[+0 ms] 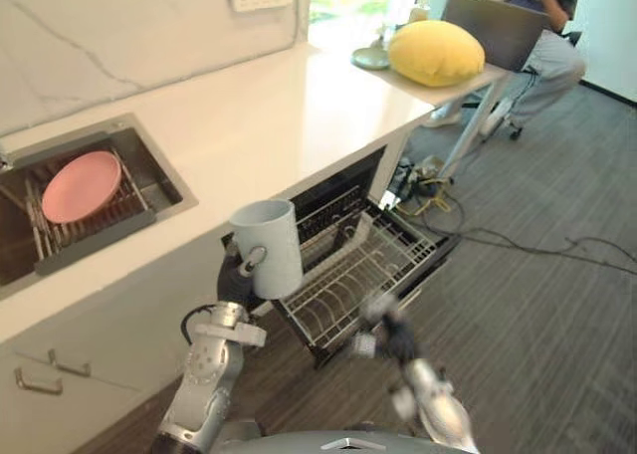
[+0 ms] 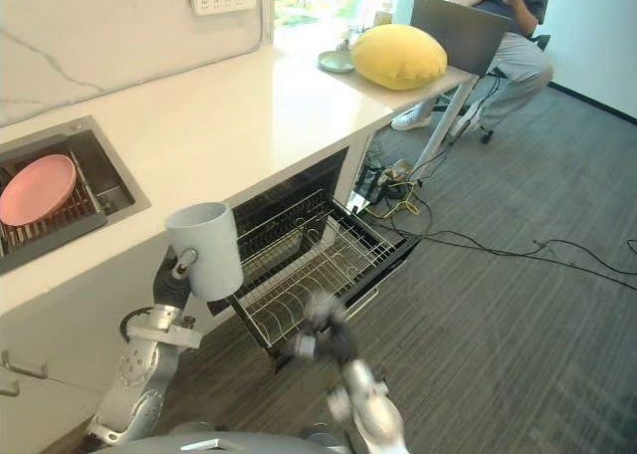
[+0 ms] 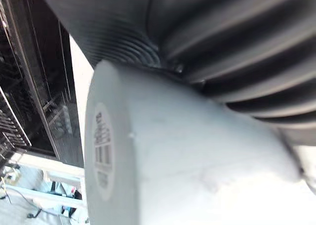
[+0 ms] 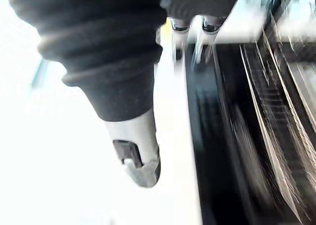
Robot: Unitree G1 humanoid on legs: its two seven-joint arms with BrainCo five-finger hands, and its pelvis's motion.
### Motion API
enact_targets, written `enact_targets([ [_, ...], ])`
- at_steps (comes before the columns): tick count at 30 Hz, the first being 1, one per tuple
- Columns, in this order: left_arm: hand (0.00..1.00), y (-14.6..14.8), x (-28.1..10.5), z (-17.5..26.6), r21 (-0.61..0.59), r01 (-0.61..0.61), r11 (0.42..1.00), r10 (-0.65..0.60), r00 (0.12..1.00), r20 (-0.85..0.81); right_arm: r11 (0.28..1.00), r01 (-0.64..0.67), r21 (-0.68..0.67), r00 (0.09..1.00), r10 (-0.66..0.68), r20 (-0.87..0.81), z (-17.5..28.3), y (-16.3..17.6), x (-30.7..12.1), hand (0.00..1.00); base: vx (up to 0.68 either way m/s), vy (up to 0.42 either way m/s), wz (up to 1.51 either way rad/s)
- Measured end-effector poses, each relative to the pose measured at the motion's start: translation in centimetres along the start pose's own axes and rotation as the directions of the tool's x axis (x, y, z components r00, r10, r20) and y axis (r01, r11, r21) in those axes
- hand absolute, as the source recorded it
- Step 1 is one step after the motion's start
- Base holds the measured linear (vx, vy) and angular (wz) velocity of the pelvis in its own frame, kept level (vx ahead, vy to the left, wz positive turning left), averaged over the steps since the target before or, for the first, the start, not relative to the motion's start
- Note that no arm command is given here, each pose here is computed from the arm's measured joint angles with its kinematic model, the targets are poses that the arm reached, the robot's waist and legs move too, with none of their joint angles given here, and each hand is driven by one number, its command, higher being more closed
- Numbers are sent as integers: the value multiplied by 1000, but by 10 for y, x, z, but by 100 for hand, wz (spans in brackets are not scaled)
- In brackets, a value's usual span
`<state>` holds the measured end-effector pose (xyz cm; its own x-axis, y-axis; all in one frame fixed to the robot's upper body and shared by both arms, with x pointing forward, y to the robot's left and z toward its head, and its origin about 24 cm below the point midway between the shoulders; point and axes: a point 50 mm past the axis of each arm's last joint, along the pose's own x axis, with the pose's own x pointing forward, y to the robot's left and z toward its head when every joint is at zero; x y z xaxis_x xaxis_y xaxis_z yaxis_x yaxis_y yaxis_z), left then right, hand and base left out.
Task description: Walk over to the sink, pick up the cup, carry it to the dishwasher, place the cup inside the dishwasher, then close the dishwasher door
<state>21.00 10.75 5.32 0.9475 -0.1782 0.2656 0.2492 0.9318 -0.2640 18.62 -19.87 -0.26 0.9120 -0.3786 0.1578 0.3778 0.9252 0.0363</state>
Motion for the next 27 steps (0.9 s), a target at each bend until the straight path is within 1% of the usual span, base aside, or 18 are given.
enact_targets([
  [1, 100, 3, -5, -2, -7, -23, 1000, 23, 1000, -10, 990, 126, -67, 992, -127, 4, -1, -39, 0, 0, 44, 155, -83],
  [2, 100, 6, -7, -2, -3, -39, 999, 39, 999, -13, 981, 172, -86, 985, -172, 4, -2, -54, -3, 0, 57, 128, -98],
  [3, 100, 14, -9, -1, 13, -76, 997, 77, 997, -12, 975, 199, -101, 980, -196, 37, 4, -77, -6, 0, 80, 145, -105],
  [4, 100, 25, -12, 1, 35, -129, 991, 130, 992, -7, 984, 151, -96, 987, -145, 66, 10, -84, -9, 0, 62, 105, -103],
  [5, 100, 28, -12, 3, 44, -144, 989, 145, 989, -1, 989, 120, -87, 990, -113, 82, 13, -84, -10, 0, 56, 73, -104],
  [6, 100, 31, -9, 6, 60, -163, 985, 162, 987, 18, 994, 69, -86, 993, -60, 105, 17, -81, -15, 0, 31, 18, -104],
  [7, 100, 31, -7, 12, 62, -172, 983, 169, 985, 43, 995, 73, -63, 997, -72, 19, 12, -75, -19, 0, 32, -5, -111],
  [8, 100, 29, -3, 16, 60, -168, 984, 164, 984, 66, 998, 66, 3, 993, -65, -94, 1, -70, -21, 0, 20, -25, -80],
  [10, 100, 23, 8, 21, 64, -141, 988, 135, 986, 95, 990, 47, 135, 988, -26, -155, -7, -64, -31, 0, -24, -10, -33],
  [11, 100, 22, 12, 23, 61, -141, 988, 134, 986, 100, 984, 12, 178, 990, 13, -137, 0, -58, -28, 0, -45, 6, -13],
  [12, 100, 21, 13, 24, 63, -141, 988, 134, 986, 100, 981, -14, 192, 993, 36, -113, 7, -55, -23, 0, -68, 18, -2],
  [14, 100, 18, 15, 30, 77, -143, 987, 133, 984, 121, 966, -136, 219, 991, 133, 28, 42, -41, 2, 0, -86, 13, 17],
  [16, 100, 15, 15, 34, 89, -153, 984, 140, 981, 135, 949, -205, 241, 978, 186, 98, 58, -30, 22, 0, -82, 5, 20],
  [19, 100, 10, 15, 31, 112, -180, 977, 165, 978, 128, 915, -306, 262, 951, 284, 120, 66, -5, 40, 0, -54, -6, 18],
  [21, 100, 7, 16, 30, 100, -197, 975, 184, 974, 131, 889, -355, 289, 935, 335, 118, 67, 9, 44, 0, 13, -9, 15],
  [22, 100, 6, 16, 31, 112, -209, 972, 193, 971, 139, 875, -380, 301, 925, 360, 120, 69, 16, 46, 0, 44, 6, 3],
  [27, 100, 2, 18, 32, 173, -234, 957, 205, 964, 169, 808, -437, 395, 898, 415, 145, 77, 28, 49, 0, 25, 11, -2],
])
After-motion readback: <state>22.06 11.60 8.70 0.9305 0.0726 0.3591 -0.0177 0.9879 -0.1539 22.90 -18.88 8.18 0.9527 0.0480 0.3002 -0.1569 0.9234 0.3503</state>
